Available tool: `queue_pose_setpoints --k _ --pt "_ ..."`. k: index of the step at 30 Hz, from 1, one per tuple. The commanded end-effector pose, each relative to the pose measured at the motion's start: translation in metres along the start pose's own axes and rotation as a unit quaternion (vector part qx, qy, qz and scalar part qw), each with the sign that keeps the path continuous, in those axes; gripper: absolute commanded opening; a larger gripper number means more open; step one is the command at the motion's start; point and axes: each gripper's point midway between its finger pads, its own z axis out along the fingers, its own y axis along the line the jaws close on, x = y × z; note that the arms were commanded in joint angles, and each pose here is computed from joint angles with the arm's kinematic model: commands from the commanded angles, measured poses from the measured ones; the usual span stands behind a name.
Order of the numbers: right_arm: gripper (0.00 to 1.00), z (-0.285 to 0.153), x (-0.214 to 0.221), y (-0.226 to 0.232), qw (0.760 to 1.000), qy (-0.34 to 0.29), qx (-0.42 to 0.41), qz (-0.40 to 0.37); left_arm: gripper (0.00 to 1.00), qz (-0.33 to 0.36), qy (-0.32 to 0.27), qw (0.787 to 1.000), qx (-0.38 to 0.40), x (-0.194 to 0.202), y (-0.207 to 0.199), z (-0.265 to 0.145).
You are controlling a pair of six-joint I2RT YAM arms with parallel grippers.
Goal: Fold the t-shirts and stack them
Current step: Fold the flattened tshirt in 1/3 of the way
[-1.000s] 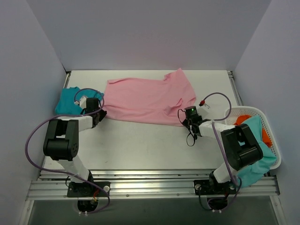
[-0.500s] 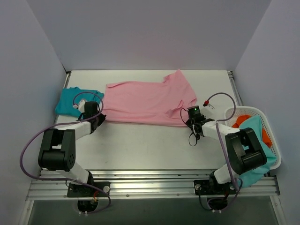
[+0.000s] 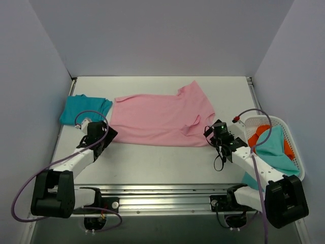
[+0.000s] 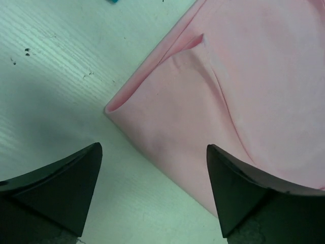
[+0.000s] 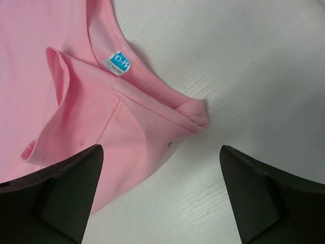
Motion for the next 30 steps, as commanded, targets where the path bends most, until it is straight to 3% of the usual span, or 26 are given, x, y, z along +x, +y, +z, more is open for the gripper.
queue_pose_setpoints --k 1,7,8,10,11,12,14,16,21,24,25,30 --pt "0.94 -0.023 -0.019 -0.013 0.999 -0.027 0.024 0.006 0.94 -0.003 0.002 1.0 -0.001 -0.003 -0.001 -0.019" --pt "0.95 -0.045 -0.067 0.035 0.995 -0.082 -0.048 -0.002 0.97 -0.019 -0.055 0.996 0.062 -0.045 -0.043 -0.045" --pt "0.95 -0.052 -0.091 0.062 0.991 -0.106 -0.08 0.007 0.95 -0.015 -0.065 0.995 0.072 -0.055 -0.055 -0.044" --pt "0.95 -0.033 -0.09 0.088 0.991 -0.09 -0.085 -0.05 0.95 -0.009 -0.08 0.993 0.088 -0.071 -0.074 -0.039" --pt "0.98 -0.04 -0.118 0.124 0.986 -0.112 -0.117 -0.04 0.95 -0.003 -0.085 0.993 0.087 -0.083 -0.086 -0.032" --pt "0.99 -0.013 -0.108 0.137 0.988 -0.084 -0.108 -0.067 0.95 -0.007 -0.107 0.989 0.1 -0.098 -0.098 -0.029" --pt "0.99 -0.005 -0.135 0.18 0.982 -0.097 -0.135 -0.094 0.95 -0.001 -0.122 0.987 0.105 -0.111 -0.111 -0.013" --pt "0.99 0.038 -0.126 0.199 0.981 -0.067 -0.142 -0.118 0.95 -0.002 -0.139 0.982 0.131 -0.128 -0.127 -0.004" --pt "1.0 0.123 -0.148 0.251 0.973 -0.051 -0.172 -0.145 0.96 0.015 -0.115 0.984 0.137 -0.144 -0.147 0.04" --pt "1.0 0.174 -0.148 0.247 0.973 -0.04 -0.162 -0.157 0.96 0.018 -0.106 0.981 0.16 -0.146 -0.153 0.056" --pt "1.0 0.181 -0.164 0.253 0.972 -0.054 -0.17 -0.151 0.97 0.02 -0.105 0.98 0.167 -0.146 -0.157 0.058" --pt "1.0 0.235 -0.168 0.244 0.973 -0.058 -0.162 -0.153 0.98 0.024 -0.111 0.981 0.159 -0.157 -0.146 0.079"
